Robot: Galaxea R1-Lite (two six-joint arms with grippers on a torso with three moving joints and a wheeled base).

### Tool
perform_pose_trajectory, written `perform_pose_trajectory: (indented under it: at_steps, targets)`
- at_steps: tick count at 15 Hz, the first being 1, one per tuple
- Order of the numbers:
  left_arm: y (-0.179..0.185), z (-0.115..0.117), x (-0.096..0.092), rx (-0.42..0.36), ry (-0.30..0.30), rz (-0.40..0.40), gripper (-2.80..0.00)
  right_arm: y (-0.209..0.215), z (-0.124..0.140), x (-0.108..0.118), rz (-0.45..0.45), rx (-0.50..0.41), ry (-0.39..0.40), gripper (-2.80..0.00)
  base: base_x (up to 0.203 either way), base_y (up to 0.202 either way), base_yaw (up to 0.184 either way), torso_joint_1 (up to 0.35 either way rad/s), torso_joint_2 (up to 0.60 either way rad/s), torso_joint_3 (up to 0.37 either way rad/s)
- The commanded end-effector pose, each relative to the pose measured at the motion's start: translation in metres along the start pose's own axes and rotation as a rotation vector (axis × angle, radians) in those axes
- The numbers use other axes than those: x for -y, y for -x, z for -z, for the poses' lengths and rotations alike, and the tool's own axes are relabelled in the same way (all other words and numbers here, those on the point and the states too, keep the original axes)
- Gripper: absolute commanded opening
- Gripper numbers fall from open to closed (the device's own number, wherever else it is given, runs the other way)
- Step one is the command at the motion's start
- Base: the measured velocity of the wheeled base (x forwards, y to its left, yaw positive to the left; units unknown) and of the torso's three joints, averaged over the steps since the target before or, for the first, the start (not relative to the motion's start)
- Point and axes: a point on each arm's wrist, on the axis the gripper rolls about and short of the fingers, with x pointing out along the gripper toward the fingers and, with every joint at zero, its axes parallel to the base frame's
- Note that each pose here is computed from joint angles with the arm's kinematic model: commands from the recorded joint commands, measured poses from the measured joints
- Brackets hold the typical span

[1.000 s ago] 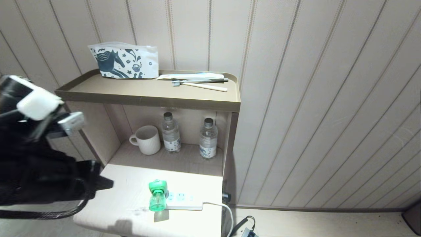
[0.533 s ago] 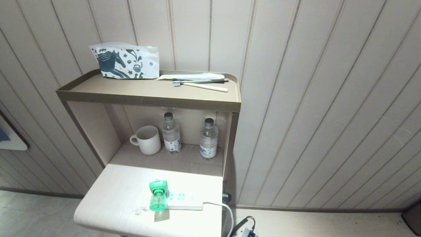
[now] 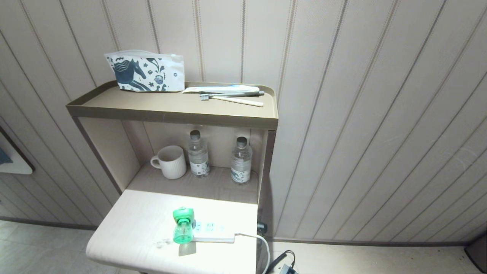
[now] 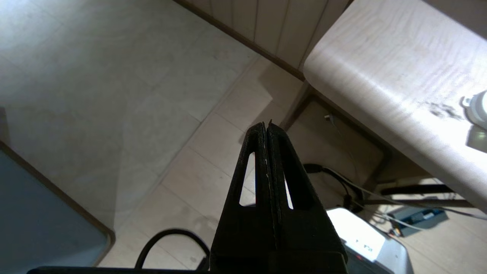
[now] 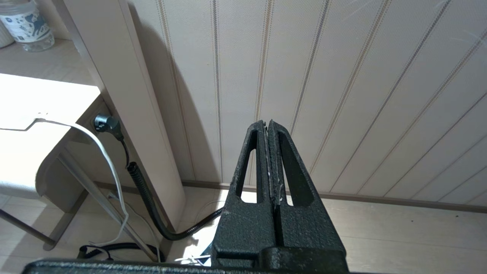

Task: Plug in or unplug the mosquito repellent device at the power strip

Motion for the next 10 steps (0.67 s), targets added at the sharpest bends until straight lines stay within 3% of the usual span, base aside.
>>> perform_pose_trajectory:
  at_steps: [1,3,5,7,8,10]
  targets:
    - [-0.016,0.012,0.005,0.089,0.007,0.012,-2.8,0.0,0.0,0.0,0.0,-0.002,0.0,-2.8,0.0,0.0,0.0,0.0,0.0,0.0]
    - [-0.03,0.025,0.009,0.162,-0.075,-0.067,-2.8,0.0,0.0,0.0,0.0,-0.002,0.0,-2.8,0.0,0.0,0.0,0.0,0.0,0.0]
    - [-0.025,0.032,0.006,0.26,-0.088,-0.085,-2.8,0.0,0.0,0.0,-0.002,-0.002,0.002,-2.8,0.0,0.0,0.0,0.0,0.0,0.0]
    - [-0.02,0.04,0.003,0.343,-0.104,0.034,-2.8,0.0,0.0,0.0,-0.002,-0.001,0.002,-2.8,0.0,0.0,0.0,0.0,0.0,0.0]
    - [-0.019,0.042,0.005,0.37,-0.163,0.148,-2.8,0.0,0.0,0.0,-0.001,0.0,0.002,-2.8,0.0,0.0,0.0,0.0,0.0,0.0]
    - [-0.024,0.043,0.01,0.45,-0.193,0.257,-2.8,0.0,0.0,0.0,-0.001,0.001,0.002,-2.8,0.0,0.0,0.0,0.0,0.0,0.0]
